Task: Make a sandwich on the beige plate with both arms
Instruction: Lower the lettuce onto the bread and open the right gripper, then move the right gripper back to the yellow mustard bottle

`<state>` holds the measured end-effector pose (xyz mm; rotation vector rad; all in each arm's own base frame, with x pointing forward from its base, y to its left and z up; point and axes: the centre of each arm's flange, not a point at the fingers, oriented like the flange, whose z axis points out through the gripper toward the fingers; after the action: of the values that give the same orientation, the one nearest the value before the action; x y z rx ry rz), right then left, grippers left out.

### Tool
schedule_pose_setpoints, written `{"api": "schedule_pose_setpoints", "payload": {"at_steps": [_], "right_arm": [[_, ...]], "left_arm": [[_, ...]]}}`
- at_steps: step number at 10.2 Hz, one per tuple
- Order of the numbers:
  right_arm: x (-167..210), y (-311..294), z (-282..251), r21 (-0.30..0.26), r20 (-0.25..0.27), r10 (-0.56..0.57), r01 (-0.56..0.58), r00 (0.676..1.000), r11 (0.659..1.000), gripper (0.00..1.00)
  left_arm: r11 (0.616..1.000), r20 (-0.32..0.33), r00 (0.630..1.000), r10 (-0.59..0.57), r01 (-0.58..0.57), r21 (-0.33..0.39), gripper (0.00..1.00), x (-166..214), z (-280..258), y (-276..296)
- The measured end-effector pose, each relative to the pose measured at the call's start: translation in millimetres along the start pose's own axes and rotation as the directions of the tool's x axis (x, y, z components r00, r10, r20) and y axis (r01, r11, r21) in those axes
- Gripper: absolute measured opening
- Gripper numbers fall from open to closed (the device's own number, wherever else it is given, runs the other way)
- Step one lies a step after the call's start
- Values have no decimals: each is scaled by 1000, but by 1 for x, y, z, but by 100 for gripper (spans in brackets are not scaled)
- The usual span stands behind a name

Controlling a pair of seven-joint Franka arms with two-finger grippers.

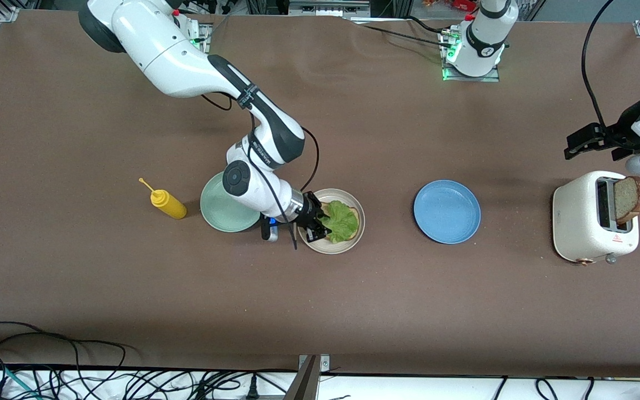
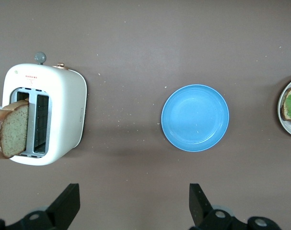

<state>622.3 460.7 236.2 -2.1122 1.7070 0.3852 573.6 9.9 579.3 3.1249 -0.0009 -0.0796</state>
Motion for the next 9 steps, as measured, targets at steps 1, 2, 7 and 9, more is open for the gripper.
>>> {"api": "schedule_pose_setpoints", "payload": {"at_steps": [1,2,7,9], "right_arm": [[2,2,-2,-35,-39,-37,35,999,999,70],[3,2,-11,-71,-92,-83,77,992,995,83],[14,-2,-73,-214,-260,-256,203,931,956,100],[41,-11,-121,-304,-260,-379,297,888,905,100]], "left_arm": [[1000,1,1000,0,0,0,100,0,1,0],[1000,2,1000,0,0,0,100,1,1,0],[1000,3,1000,0,0,0,100,1,2,0],[1000,3,1000,0,0,0,100,1,2,0]]}}
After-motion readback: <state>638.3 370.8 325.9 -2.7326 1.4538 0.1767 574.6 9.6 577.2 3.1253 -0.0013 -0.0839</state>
